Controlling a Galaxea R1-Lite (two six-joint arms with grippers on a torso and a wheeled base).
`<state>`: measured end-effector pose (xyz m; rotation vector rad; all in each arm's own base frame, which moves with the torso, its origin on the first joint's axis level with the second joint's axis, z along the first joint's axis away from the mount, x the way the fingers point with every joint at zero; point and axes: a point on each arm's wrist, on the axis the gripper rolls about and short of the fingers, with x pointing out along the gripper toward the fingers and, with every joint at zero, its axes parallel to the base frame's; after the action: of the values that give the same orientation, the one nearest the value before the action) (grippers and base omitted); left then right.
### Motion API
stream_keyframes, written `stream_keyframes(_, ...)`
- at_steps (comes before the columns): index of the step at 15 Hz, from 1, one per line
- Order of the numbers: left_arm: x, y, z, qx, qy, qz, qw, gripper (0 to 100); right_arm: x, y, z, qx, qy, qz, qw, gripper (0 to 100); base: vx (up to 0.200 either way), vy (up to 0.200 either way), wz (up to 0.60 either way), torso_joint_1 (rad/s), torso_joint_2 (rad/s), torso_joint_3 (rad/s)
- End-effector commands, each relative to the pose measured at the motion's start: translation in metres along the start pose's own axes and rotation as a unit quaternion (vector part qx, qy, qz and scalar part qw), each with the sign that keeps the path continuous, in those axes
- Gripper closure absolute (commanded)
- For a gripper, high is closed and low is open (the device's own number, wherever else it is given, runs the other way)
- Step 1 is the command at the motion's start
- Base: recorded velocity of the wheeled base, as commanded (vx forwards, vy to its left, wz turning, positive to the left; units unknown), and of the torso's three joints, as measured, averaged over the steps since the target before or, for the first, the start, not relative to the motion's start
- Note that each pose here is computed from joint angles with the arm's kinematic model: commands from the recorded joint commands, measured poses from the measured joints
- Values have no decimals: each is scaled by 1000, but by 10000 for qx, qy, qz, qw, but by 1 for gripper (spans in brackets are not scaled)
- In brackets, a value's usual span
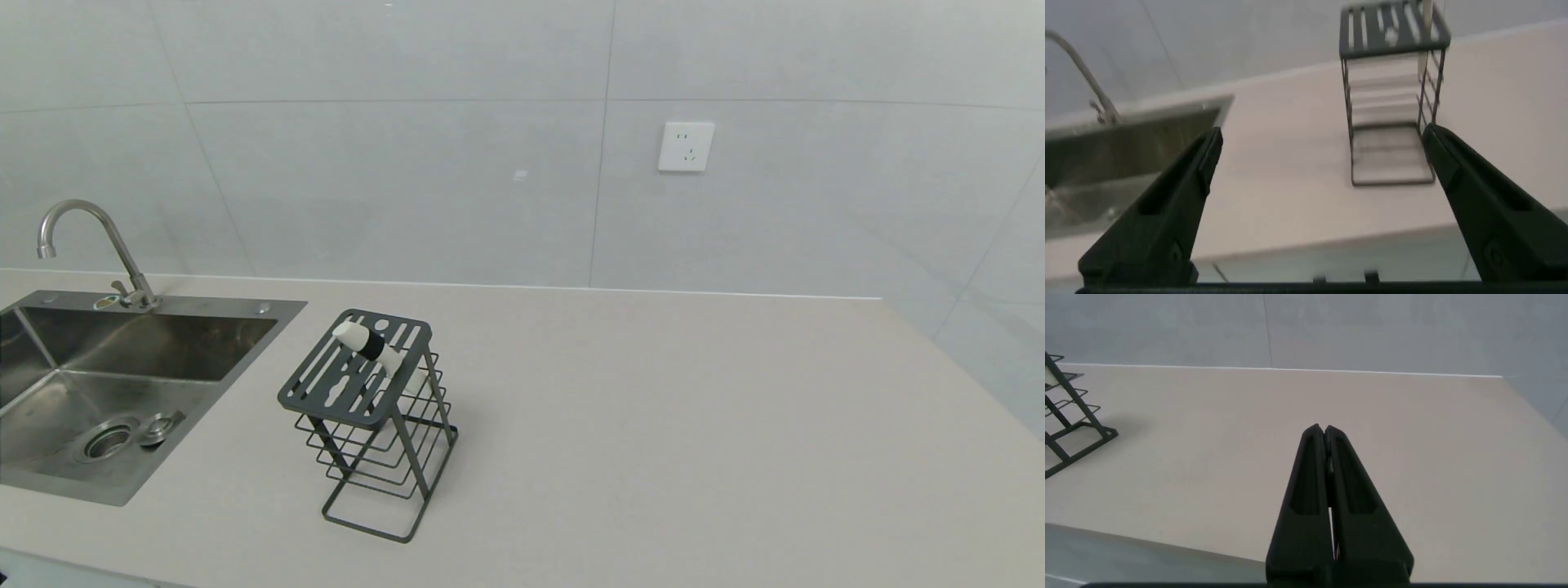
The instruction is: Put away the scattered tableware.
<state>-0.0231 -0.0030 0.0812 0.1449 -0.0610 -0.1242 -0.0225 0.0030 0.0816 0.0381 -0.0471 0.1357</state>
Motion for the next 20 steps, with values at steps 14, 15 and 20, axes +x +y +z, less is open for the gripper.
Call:
stream_keyframes(14,0,2,-6,-611,305,540,9962,0,0,0,-1,-263,42,-53,9996,100,0,0,0,0,0,0)
stream_keyframes(15,0,2,-6,-611,305,540,9962,0,0,-1,-4,-337,209,-230,9989,100,0,0,0,0,0,0)
stream_keyframes(20,0,2,-6,-634,304,541,9961,0,0,-3,-6,-152,304,-588,9977,100,0,0,0,0,0,0)
